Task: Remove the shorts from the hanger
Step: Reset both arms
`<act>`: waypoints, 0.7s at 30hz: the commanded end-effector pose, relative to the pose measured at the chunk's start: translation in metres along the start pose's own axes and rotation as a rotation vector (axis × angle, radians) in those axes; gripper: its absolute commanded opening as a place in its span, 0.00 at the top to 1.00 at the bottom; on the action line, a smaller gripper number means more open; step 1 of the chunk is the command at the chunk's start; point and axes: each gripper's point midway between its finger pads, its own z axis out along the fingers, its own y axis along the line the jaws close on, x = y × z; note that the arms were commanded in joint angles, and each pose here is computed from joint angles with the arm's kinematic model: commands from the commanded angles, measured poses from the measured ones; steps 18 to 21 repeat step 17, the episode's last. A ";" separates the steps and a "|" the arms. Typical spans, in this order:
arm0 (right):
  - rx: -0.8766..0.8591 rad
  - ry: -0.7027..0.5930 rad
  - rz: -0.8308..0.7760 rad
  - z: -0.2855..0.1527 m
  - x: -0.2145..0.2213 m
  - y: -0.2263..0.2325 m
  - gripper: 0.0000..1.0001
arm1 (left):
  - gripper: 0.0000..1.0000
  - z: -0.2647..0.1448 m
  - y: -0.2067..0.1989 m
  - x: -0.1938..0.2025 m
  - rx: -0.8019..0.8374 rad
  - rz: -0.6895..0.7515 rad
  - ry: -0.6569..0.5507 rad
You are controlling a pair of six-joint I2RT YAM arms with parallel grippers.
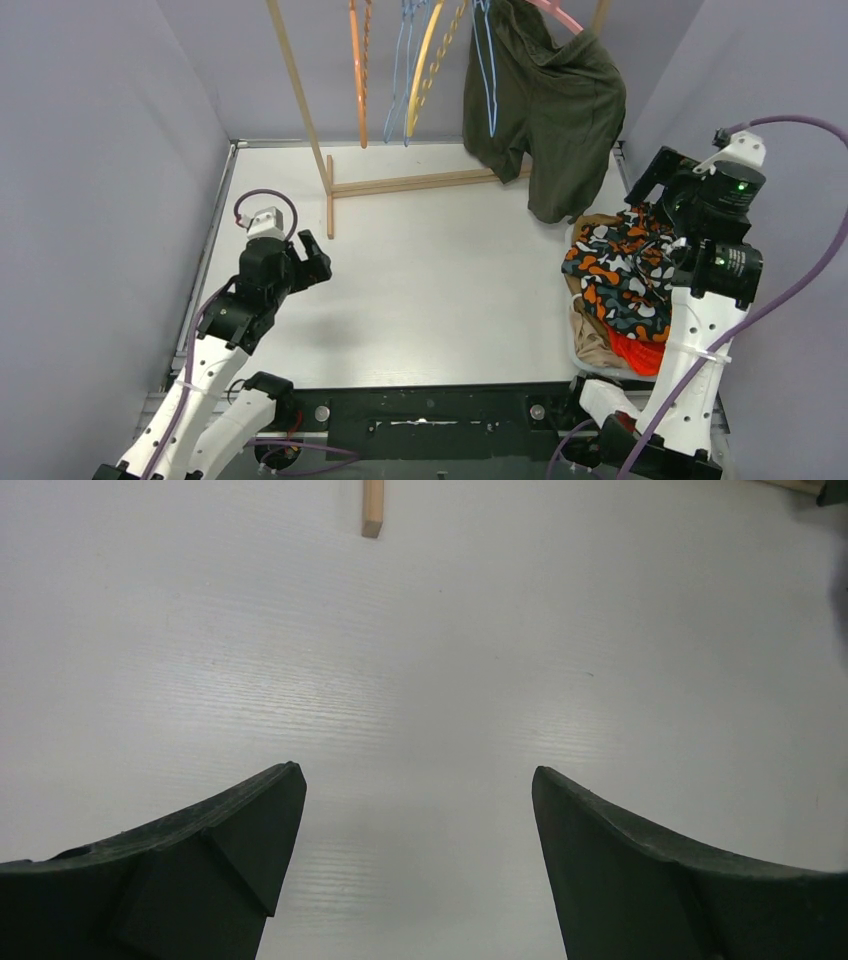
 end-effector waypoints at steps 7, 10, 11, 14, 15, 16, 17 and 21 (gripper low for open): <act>-0.514 -0.124 0.058 -0.063 0.019 0.081 0.02 | 0.15 -0.084 0.008 -0.115 -0.086 -0.149 -0.381; -0.549 -0.202 0.032 -0.085 0.016 0.083 0.02 | 0.15 -0.105 0.013 -0.132 -0.109 -0.147 -0.440; -0.552 -0.215 0.028 -0.089 0.015 0.083 0.02 | 0.15 -0.111 0.015 -0.137 -0.120 -0.142 -0.456; -0.554 -0.219 0.028 -0.092 0.016 0.083 0.02 | 0.15 -0.121 0.019 -0.145 -0.144 -0.123 -0.471; -0.557 -0.212 0.032 -0.090 0.018 0.084 0.02 | 0.15 -0.121 0.020 -0.145 -0.157 -0.116 -0.468; -0.564 -0.199 0.037 -0.088 0.021 0.085 0.02 | 0.15 -0.122 0.022 -0.147 -0.168 -0.109 -0.470; -0.570 -0.188 0.041 -0.086 0.023 0.086 0.02 | 0.15 -0.123 0.023 -0.148 -0.176 -0.105 -0.475; -0.570 -0.188 0.041 -0.086 0.023 0.086 0.02 | 0.15 -0.123 0.023 -0.148 -0.176 -0.105 -0.475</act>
